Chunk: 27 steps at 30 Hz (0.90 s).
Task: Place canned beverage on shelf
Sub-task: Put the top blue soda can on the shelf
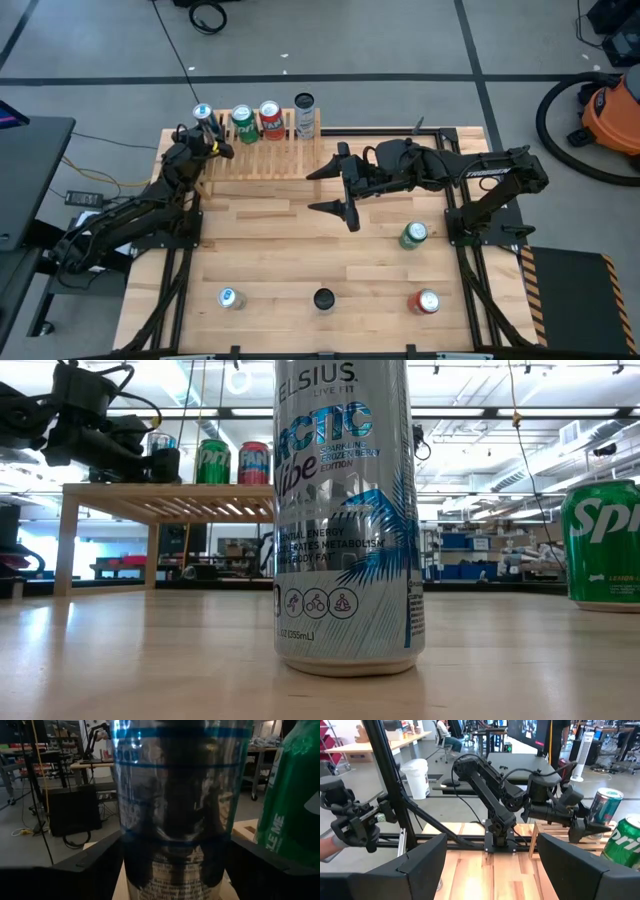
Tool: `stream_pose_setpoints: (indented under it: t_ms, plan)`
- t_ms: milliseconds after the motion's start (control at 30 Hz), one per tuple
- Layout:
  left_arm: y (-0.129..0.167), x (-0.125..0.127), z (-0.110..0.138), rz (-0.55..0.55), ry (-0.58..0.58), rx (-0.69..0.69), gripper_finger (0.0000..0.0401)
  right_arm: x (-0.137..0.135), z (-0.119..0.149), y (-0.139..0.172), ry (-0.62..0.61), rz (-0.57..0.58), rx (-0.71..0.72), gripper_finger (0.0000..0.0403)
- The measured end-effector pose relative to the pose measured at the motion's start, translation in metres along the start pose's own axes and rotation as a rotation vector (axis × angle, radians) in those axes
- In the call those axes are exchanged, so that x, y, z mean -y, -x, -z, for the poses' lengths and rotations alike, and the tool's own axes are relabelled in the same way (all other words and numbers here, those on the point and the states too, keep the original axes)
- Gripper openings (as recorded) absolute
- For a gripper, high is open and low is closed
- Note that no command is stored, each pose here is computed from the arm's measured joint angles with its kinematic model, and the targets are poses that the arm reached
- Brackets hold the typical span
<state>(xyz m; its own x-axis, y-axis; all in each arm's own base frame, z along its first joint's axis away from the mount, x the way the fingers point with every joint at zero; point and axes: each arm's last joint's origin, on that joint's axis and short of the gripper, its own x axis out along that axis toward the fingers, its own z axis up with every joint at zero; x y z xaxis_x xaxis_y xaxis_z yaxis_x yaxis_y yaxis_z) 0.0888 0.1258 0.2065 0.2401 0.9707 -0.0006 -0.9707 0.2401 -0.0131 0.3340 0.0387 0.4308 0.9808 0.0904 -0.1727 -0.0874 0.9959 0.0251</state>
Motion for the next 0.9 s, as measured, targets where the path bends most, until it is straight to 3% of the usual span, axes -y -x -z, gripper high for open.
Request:
stream_pose_setpoints:
  t_ms: [433, 900]
  plan:
    - [0.003, 0.000, -0.006, 0.035, 0.044, 0.035, 0.0319, 0.001, 0.003, 0.000, -0.016, 0.034, -0.033, 0.0318]
    - [0.002, 0.000, -0.037, 0.013, 0.013, -0.030, 0.0319, 0.001, 0.003, 0.000, -0.017, 0.035, -0.034, 0.0318]
